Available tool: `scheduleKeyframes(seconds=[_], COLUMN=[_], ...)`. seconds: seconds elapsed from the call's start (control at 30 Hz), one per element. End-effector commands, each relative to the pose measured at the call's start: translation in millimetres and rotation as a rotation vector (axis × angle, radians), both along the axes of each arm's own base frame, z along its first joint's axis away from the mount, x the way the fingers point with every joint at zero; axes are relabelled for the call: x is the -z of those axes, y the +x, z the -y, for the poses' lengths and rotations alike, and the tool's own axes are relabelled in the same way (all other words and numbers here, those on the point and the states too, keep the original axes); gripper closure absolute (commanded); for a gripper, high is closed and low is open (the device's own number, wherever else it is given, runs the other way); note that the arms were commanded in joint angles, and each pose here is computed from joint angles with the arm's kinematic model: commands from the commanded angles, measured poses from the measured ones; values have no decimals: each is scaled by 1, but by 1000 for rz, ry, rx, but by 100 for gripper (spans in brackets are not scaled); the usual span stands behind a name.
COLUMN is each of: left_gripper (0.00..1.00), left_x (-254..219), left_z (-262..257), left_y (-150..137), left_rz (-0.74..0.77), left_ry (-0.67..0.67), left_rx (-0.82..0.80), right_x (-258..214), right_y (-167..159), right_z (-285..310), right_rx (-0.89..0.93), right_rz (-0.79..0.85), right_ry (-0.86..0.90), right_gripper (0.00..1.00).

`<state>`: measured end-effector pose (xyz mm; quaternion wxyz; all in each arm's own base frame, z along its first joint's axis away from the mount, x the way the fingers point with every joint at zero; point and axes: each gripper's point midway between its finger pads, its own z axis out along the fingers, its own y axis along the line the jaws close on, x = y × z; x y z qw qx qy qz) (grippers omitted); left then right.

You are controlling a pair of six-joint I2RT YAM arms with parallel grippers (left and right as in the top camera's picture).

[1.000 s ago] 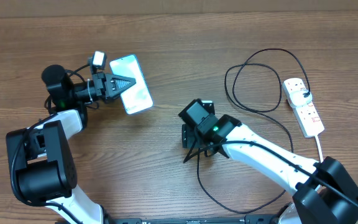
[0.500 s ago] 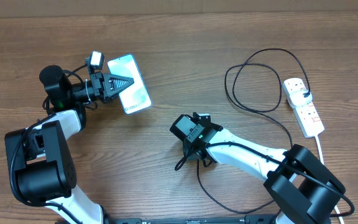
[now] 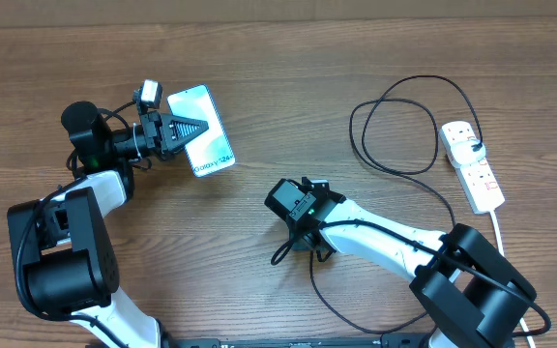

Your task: Plug charger to phone and switch on socket

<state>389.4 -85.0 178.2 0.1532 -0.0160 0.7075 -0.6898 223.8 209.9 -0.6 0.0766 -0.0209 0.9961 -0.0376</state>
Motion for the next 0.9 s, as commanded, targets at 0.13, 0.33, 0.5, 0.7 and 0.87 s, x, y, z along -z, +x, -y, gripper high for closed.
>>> scheduleKeyframes(seconds=[0.13, 0.33, 0.5, 0.7, 0.87], left_gripper=[96, 96, 96, 96, 96], left_x=[-9, -9, -11, -11, -12], left_z=[0, 0, 9, 23, 35], left_y=[1, 1, 1, -2, -6], left_rz=[-21, -23, 9, 5, -20], left_ry=[-7, -7, 1, 0, -5], left_rx=[18, 14, 28, 62, 95], right_x=[-34, -104, -140, -164, -166], right_y=[-5, -26, -44, -54, -37], right_z=[-18, -70, -84, -113, -118], right_rx=[-109, -279, -370, -504, -508], right_rz=[-100, -134, -149, -156, -67], right_ry=[78, 424, 583, 768, 759], right_gripper=[96, 96, 96, 96, 96])
